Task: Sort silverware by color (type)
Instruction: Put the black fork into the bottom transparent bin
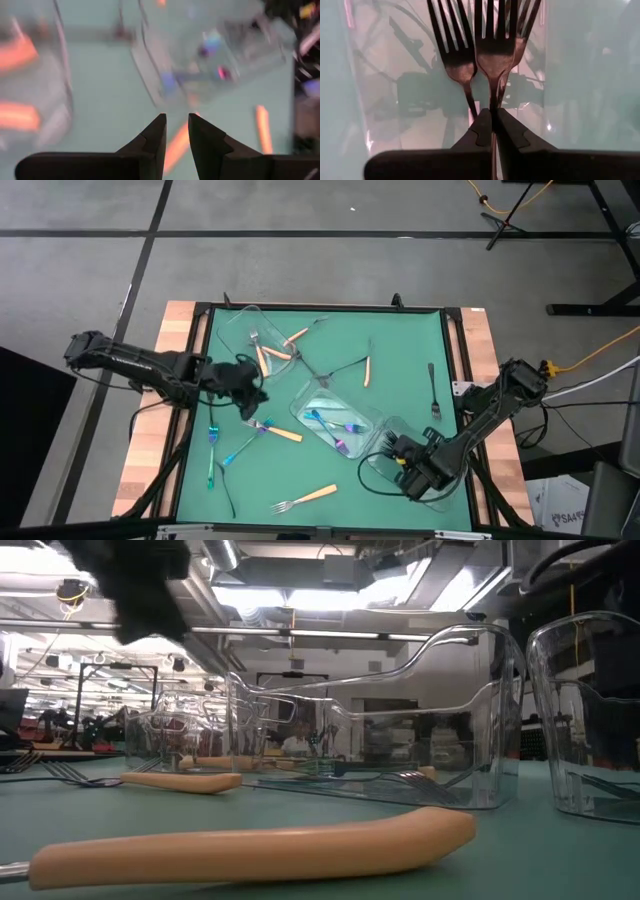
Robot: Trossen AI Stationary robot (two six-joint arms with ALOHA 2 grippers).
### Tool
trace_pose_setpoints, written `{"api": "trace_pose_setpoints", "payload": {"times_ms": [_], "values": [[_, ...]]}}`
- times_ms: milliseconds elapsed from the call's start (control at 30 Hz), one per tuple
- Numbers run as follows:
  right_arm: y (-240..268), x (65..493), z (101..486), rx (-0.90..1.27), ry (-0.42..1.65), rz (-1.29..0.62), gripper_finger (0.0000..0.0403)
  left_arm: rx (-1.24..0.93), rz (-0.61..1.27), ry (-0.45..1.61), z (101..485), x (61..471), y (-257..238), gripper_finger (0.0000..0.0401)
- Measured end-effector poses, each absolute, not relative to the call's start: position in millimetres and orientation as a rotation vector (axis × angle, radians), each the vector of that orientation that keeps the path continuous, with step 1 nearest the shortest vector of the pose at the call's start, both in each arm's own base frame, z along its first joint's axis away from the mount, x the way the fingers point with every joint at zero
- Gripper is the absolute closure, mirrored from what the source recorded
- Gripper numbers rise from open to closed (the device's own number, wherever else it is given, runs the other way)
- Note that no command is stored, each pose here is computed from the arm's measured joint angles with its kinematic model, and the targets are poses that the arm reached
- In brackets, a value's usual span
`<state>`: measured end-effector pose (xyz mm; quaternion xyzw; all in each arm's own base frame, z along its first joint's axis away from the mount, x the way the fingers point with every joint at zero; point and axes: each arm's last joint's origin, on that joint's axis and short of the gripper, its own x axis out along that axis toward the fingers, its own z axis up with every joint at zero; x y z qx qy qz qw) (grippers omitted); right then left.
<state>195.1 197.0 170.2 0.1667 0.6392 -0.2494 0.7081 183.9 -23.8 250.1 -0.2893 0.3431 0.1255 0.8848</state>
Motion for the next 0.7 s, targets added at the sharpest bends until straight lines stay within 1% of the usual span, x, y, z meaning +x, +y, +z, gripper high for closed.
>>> {"api": "trace_pose_setpoints", "payload": {"times_ms": [200,400,533,700], "values": [[197,195,170,0.363,1.417,-0.557,0.0402,-0.922,0.191,0.975,243,168,-49,0.0327],[197,195,170,0.365,1.414,-0.554,0.0402,-1.155,0.260,1.181,237,152,-79,0.0327],[197,195,170,0.365,1.414,-0.554,0.0402,-1.245,0.295,1.280,235,144,-98,0.0327],[197,195,170,0.367,1.413,-0.552,0.0402,-1.273,0.345,1.366,230,137,-114,0.0327]]}}
